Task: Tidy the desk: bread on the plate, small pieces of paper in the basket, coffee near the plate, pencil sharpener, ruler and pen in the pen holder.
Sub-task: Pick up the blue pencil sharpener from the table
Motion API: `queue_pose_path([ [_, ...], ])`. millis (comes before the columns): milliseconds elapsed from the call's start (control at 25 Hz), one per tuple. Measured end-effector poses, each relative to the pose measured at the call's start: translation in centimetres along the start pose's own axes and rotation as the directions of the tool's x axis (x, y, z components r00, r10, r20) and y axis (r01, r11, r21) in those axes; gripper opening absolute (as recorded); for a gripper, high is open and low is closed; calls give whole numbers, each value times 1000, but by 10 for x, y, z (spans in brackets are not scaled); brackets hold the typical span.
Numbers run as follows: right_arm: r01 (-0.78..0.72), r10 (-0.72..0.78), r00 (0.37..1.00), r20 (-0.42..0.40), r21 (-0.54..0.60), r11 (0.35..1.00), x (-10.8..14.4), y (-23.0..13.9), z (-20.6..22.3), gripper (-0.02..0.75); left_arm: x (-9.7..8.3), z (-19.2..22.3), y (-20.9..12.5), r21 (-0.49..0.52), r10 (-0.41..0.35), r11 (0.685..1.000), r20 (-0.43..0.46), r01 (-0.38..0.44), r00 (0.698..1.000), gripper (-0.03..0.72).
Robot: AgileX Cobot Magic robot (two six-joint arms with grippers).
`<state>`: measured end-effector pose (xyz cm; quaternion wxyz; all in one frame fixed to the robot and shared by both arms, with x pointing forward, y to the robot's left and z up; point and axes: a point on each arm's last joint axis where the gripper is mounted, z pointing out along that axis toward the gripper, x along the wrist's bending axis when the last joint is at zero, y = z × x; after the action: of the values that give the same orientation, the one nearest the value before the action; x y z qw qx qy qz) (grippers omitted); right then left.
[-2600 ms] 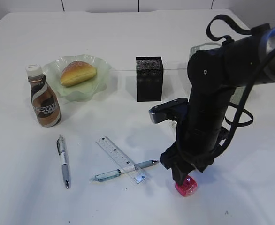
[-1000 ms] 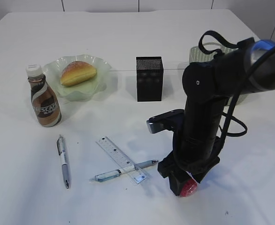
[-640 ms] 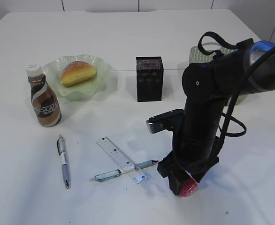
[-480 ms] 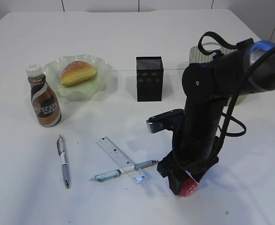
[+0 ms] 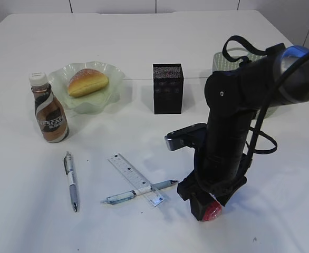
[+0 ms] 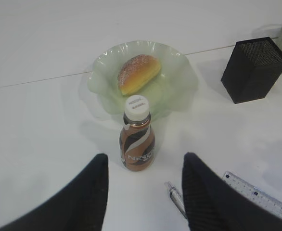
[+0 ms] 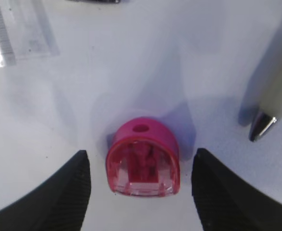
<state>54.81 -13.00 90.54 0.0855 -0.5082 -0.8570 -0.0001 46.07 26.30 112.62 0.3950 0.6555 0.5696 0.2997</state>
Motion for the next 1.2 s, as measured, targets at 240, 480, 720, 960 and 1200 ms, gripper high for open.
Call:
queue_pose_path([
  [240,0,0,1000,0,-2,1000,0,0,0,514,0,0,0,0,0,1000,0,0,1000,347],
  [480,0,0,1000,3,8,1000,-1,1,5,514,0,0,0,0,0,1000,0,0,1000,347],
  [720,1,-1,1000,5,16,1000,-2,1,7,514,0,0,0,0,2,1000,-1,-2,1000,347],
  [960,7,-7,1000,14,15,1000,-2,1,7,467,0,0,0,0,2,1000,-1,-2,1000,347],
  [1200,10,-11,1000,20,12,1000,-3,2,7,343,0,0,0,0,3,1000,-2,-3,1000,347],
])
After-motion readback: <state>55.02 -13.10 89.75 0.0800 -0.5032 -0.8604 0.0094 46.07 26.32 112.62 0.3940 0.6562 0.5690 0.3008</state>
